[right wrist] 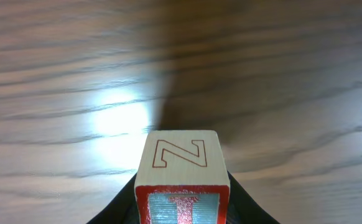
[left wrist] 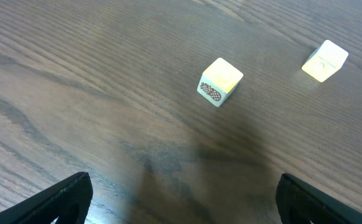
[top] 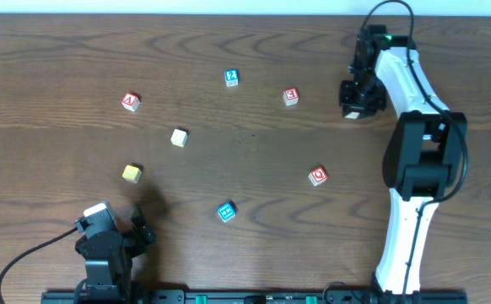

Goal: Spell out Ai2
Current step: 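Carry the red 'I' block left toward the table center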

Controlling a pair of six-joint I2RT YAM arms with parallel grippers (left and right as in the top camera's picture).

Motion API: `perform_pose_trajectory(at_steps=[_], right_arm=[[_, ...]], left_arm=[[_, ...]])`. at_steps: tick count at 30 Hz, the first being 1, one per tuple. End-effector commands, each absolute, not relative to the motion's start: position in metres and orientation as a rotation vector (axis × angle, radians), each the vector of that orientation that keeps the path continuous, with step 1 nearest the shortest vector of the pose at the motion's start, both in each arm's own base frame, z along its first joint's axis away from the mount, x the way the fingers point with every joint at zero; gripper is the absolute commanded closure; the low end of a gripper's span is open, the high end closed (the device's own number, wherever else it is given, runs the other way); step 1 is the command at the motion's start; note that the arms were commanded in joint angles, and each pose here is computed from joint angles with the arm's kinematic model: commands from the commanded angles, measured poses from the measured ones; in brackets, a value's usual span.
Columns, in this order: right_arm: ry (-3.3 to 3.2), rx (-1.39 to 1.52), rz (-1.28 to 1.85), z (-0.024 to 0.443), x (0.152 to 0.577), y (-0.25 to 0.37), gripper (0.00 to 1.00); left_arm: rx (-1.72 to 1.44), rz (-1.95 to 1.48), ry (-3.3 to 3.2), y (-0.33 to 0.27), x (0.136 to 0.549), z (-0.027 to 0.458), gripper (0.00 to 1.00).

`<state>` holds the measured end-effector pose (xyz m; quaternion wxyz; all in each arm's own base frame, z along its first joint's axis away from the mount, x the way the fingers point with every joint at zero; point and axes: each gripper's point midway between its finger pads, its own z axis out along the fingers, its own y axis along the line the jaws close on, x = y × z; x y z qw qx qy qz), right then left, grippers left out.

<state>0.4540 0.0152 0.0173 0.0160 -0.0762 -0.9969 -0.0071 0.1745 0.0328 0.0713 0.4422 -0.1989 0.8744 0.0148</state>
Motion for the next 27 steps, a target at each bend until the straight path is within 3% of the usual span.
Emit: perform_pose_trajectory(at_steps=[1,9,18,27], right_arm=[[-3.142,-0.17,-0.018,0.032,0.465,0.04,0.85],[-3.198,0.028,-0.054,0.07,0.464,0.126,0.98],[-3.251,0.276,-0.141,0.078,0.435,0.247,0.98],[-3.313,-0.015,0.009,0.07,0.422,0.268,0.98]], left_arm=[[-0.505,0.049,2.208,0.034,0.17,0.057,0.05],[-0.505,0.05,2.208,0.034,0.17,0.057,0.05],[-0.505,0.05,2.208,0.034,0.17,0.057,0.05],[-0.505,0.05,2.208,0.034,0.17,0.057,0.05]])
